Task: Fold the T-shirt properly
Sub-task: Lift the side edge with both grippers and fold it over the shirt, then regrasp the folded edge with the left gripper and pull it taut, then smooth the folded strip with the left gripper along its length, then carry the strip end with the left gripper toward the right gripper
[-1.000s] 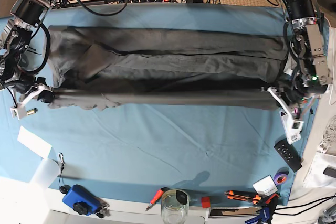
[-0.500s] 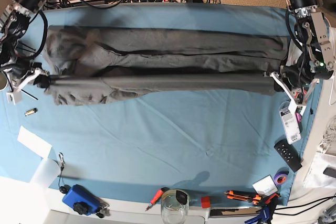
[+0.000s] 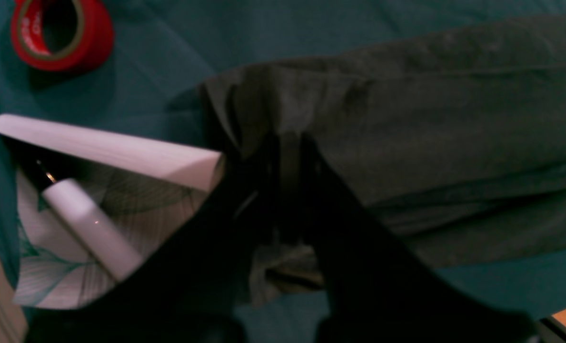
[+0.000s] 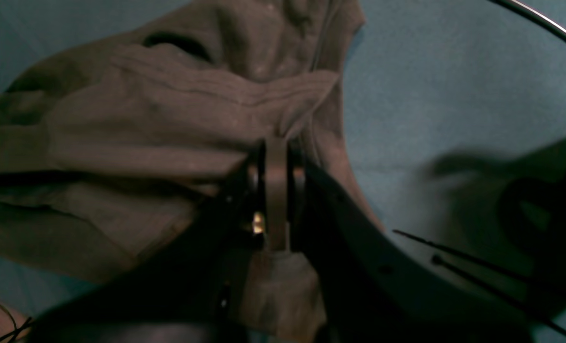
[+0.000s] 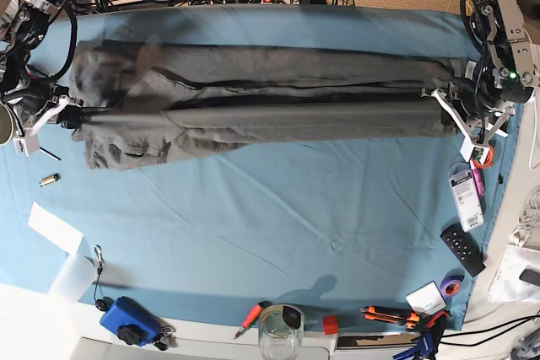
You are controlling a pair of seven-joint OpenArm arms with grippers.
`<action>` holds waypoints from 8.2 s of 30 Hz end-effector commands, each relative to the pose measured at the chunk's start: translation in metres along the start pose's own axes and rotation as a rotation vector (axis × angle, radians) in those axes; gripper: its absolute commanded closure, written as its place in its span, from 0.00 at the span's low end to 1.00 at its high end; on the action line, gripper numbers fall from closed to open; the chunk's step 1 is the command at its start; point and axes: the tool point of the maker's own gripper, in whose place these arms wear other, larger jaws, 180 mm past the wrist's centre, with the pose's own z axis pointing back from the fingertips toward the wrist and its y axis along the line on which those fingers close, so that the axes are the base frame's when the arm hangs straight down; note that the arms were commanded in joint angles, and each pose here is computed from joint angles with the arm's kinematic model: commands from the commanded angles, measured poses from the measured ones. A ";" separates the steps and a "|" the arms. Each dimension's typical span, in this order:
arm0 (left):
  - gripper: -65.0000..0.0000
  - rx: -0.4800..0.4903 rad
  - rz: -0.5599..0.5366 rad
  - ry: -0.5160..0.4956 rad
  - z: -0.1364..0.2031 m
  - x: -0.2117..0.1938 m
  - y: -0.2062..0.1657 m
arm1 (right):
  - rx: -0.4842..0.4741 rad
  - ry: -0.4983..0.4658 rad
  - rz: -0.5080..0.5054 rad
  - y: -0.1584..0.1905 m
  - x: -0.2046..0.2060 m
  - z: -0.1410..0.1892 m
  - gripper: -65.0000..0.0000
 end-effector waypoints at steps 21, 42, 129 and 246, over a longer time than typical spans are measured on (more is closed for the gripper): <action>1.00 0.073 0.085 -0.073 0.023 0.001 0.037 | -0.071 -0.053 -0.072 -0.033 -0.009 0.039 1.00; 0.53 0.002 -0.114 -0.232 0.000 0.082 -0.025 | -0.059 -0.059 -0.054 -0.031 -0.008 0.039 1.00; 1.00 -0.007 -0.140 -0.009 0.031 -0.013 -0.014 | -0.074 -0.039 -0.051 -0.034 -0.014 0.039 1.00; 1.00 -0.552 -0.454 -0.477 0.077 0.060 -0.357 | -0.046 -0.095 -0.012 -0.029 -0.004 0.039 0.73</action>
